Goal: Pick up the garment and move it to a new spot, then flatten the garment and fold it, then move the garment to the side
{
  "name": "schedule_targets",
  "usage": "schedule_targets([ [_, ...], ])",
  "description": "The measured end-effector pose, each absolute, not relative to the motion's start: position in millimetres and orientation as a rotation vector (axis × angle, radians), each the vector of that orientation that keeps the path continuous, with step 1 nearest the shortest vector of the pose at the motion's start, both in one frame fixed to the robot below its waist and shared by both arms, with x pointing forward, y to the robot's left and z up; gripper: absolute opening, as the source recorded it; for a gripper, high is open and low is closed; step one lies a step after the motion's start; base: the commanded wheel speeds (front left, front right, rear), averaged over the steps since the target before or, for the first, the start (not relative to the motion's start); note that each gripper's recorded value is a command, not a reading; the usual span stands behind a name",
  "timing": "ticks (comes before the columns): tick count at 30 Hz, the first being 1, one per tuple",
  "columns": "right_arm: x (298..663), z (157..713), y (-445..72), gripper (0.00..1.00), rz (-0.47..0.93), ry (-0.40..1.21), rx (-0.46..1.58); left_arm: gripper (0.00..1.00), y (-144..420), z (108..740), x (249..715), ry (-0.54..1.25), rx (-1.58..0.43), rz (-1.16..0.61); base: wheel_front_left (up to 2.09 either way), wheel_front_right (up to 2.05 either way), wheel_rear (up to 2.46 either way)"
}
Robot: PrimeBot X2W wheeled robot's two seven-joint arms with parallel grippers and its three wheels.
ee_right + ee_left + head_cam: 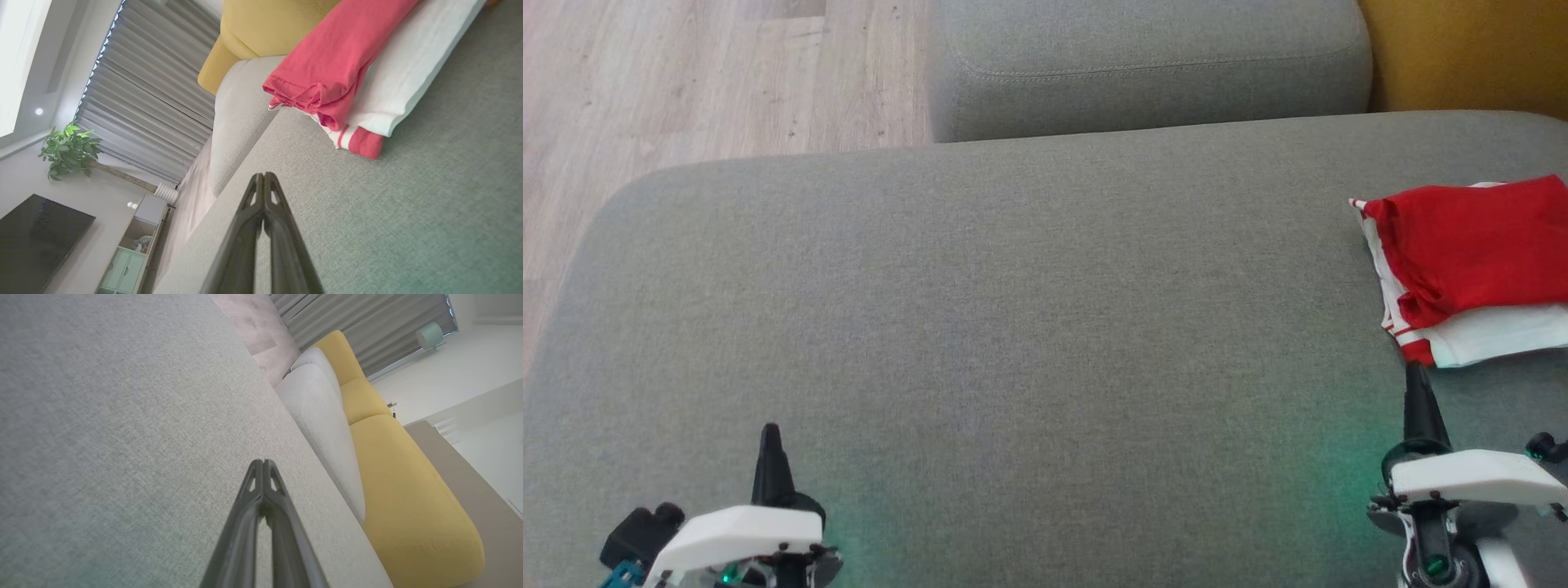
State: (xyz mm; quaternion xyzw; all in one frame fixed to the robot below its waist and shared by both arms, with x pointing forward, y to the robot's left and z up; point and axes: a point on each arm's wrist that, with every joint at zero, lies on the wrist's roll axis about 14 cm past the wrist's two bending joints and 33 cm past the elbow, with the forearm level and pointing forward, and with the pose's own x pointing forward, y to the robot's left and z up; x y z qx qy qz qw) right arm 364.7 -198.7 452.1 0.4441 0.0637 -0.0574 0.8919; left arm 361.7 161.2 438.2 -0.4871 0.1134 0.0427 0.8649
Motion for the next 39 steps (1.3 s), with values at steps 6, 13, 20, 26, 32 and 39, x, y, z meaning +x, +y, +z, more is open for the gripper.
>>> schedule_targets([
  [6,366,454,-200,0.0,-0.123,0.126,0.99,0.0,167,440,363,0.227,-1.081,0.101,0.0,0.0,0.0],
  [13,366,456,-200,0.0,-0.126,0.123,1.071,0.0,167,443,364,0.22,-1.149,0.097,0.0,0.0,0.0],
  [20,367,457,-201,0.0,-0.129,0.116,1.149,0.0,173,448,366,0.198,-1.219,0.104,0.0,0.0,0.0],
  [26,368,460,-203,0.0,-0.13,0.106,1.218,0.0,173,451,367,0.193,-1.276,0.097,0.0,0.0,0.0],
  [32,368,462,-204,0.0,-0.129,0.101,1.286,0.0,175,454,367,0.184,-1.333,0.094,0.0,0.0,0.0],
  [39,369,465,-204,0.0,-0.123,0.091,1.355,0.0,179,458,369,0.165,-1.391,0.092,0.0,0.0,0.0],
])
